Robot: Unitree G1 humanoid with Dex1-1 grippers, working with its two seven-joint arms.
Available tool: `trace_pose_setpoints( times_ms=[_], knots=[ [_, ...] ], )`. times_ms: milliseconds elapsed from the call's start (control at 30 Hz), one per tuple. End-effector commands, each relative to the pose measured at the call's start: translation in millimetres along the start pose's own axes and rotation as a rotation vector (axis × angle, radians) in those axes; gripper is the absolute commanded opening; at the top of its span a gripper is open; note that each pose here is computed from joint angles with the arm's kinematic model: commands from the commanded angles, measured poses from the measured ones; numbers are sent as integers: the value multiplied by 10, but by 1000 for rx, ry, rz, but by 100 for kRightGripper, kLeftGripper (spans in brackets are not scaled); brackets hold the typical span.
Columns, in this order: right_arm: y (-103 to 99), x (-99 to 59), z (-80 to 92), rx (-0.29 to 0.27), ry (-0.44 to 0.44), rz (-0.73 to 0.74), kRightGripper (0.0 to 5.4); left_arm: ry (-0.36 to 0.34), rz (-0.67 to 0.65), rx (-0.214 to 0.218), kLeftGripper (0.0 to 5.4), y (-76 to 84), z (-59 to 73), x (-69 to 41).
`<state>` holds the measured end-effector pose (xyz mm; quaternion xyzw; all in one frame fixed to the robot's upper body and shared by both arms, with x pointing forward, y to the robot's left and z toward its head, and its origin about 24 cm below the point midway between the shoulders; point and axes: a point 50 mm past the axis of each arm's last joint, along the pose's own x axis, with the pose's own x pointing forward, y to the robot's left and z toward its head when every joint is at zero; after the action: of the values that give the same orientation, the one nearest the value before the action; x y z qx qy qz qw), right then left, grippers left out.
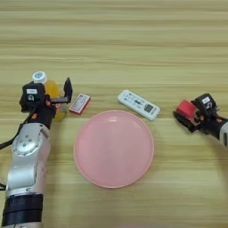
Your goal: Move the objects on the table
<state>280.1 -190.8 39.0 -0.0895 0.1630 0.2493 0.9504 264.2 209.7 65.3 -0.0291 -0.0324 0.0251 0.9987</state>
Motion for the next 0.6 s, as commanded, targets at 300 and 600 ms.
trace_pose_setpoints(
  times_ms=[300, 600],
  knots=[
    [-10, 33, 30, -7, -11, 15, 279, 0, -4, 3, 540, -10, 8, 23],
    [5, 18, 71, -13, -29, 22, 239, -3, -7, 3, 540, -11, 14, 29]
  ],
)
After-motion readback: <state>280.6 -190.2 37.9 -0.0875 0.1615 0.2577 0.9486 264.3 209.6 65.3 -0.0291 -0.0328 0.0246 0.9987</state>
